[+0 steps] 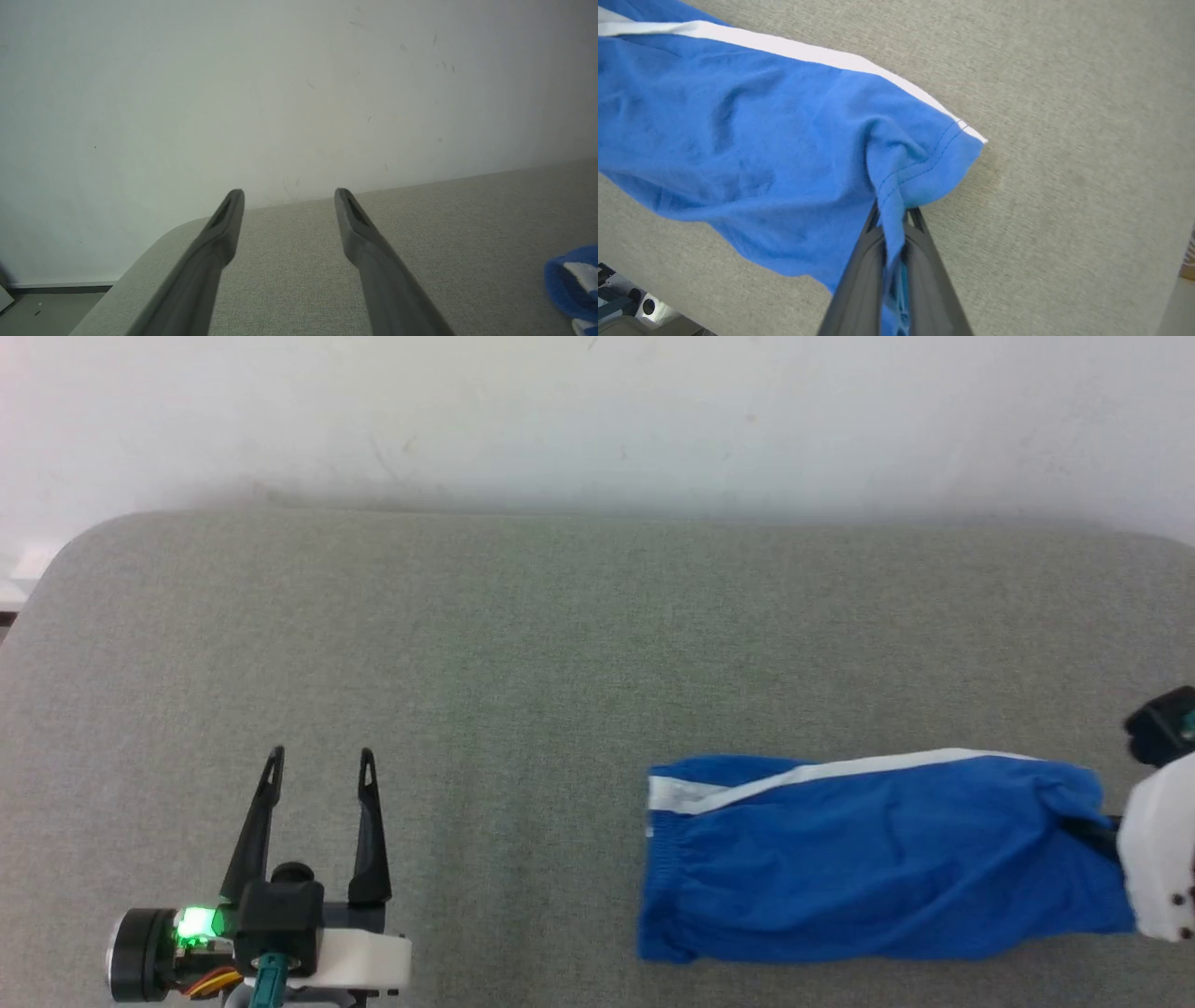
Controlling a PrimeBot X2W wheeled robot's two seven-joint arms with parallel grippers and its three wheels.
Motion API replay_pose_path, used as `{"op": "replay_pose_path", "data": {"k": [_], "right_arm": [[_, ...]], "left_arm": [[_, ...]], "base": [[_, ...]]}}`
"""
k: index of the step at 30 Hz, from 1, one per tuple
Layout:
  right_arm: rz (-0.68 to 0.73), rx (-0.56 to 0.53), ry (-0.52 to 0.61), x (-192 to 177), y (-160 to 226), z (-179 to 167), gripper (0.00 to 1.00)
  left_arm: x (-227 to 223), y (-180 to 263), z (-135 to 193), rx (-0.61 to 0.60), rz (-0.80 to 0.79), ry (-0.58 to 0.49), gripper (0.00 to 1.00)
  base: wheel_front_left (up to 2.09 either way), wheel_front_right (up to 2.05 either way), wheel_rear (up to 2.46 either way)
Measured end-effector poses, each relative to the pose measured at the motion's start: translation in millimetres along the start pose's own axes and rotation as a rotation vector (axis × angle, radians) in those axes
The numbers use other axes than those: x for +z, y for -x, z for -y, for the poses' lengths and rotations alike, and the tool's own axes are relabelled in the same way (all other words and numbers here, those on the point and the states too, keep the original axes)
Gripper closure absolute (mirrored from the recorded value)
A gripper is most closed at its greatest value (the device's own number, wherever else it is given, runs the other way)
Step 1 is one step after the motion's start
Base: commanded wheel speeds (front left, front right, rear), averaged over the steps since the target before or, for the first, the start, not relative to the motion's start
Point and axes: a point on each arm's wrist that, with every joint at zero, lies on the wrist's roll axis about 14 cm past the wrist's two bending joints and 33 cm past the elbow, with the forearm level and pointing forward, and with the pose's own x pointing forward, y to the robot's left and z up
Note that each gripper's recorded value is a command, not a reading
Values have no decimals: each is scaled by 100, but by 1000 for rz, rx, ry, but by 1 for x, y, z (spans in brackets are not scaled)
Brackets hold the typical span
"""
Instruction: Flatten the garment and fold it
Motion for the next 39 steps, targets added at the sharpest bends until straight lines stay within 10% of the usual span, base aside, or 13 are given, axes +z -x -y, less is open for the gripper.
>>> {"op": "replay_pose_path", "data": {"k": [8, 25, 39], "right_arm": [[20, -8, 88, 2, 23, -2, 100], [140, 384, 377, 75, -15, -165, 100], [-119, 464, 364, 15, -96, -194, 100]], "left_arm": [[-1, 3, 5, -21, -3, 5, 0], [-8, -6, 8, -16, -22, 0, 0], [-23, -14, 0, 27, -70, -9, 0]], "base": [[0, 0, 0], [0, 0, 0], [0, 0, 0]]}}
